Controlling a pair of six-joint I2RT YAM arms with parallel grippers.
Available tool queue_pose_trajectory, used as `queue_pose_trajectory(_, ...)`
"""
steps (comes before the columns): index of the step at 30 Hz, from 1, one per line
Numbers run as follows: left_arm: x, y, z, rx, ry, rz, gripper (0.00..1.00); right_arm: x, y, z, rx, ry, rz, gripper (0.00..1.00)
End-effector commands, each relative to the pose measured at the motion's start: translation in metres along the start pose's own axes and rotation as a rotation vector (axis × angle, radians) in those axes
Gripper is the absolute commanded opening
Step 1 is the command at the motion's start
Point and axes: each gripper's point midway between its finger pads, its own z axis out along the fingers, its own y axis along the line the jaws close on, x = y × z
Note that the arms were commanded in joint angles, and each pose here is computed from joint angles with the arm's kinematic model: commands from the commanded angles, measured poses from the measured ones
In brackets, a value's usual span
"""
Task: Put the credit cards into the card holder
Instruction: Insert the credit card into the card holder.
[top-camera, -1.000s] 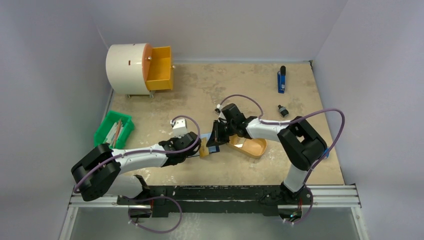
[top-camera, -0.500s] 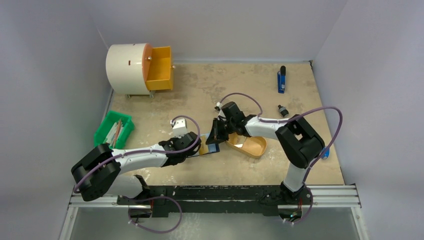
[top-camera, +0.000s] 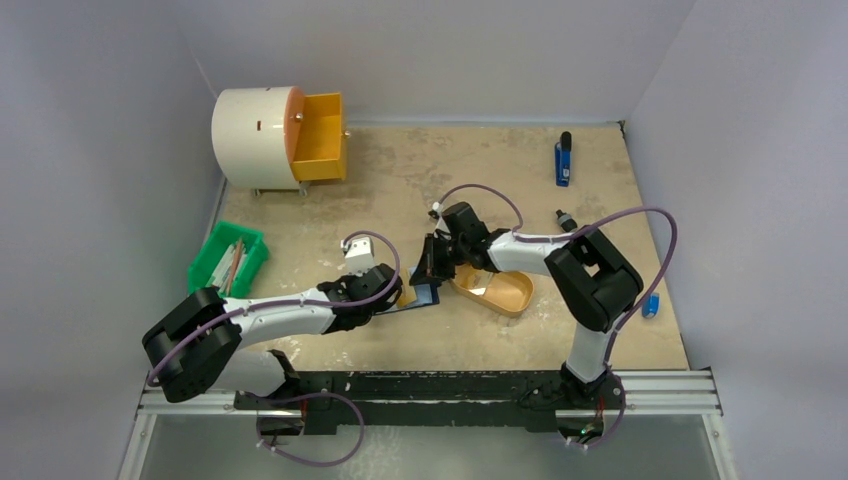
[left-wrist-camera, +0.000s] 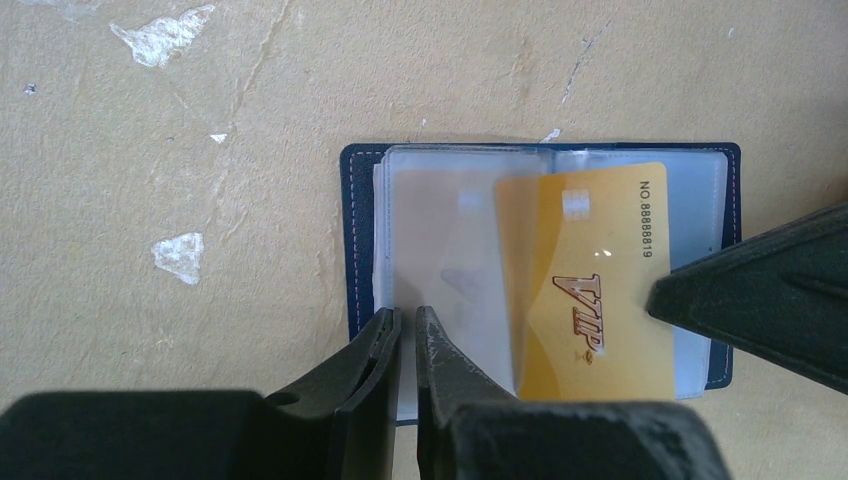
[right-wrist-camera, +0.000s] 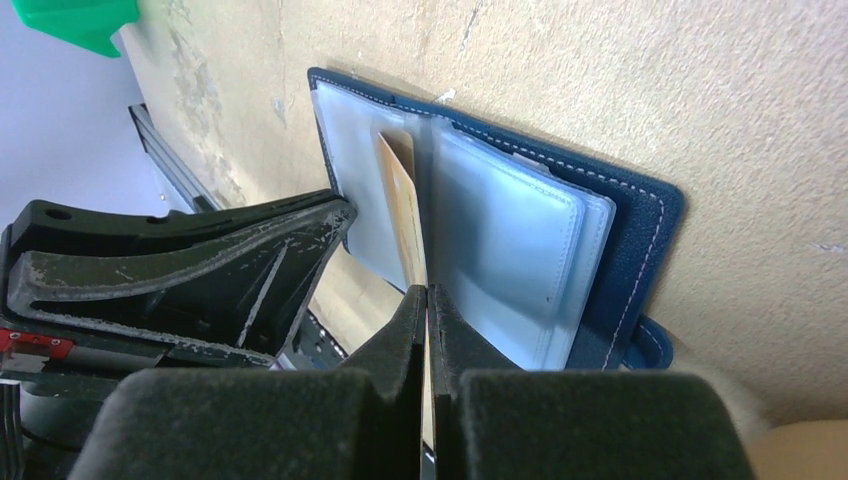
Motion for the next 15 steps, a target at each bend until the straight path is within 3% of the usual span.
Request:
queue_pose_trajectory(1, 0.0021, 0.0005, -0.0001, 0.004, 0.007, -0.023, 0.10, -0.0123, 0.0126, 0.0014, -0.047, -0.041, -0.010, 0.00)
queue_pose_trajectory(8, 0.0036, 0.0012, 0.0001, 0.004, 0.011, -0.024, 0.10, -0.0172, 0.0093, 0.0015, -0.036, -0.086, 0.015, 0.00)
queue_pose_trajectory(15, 0.0016, 0.0002, -0.0015, 0.008, 0.008, -0.029, 0.10, -0.0097, 0.0078, 0.0067, -0.032, -0.046, 0.004, 0.00)
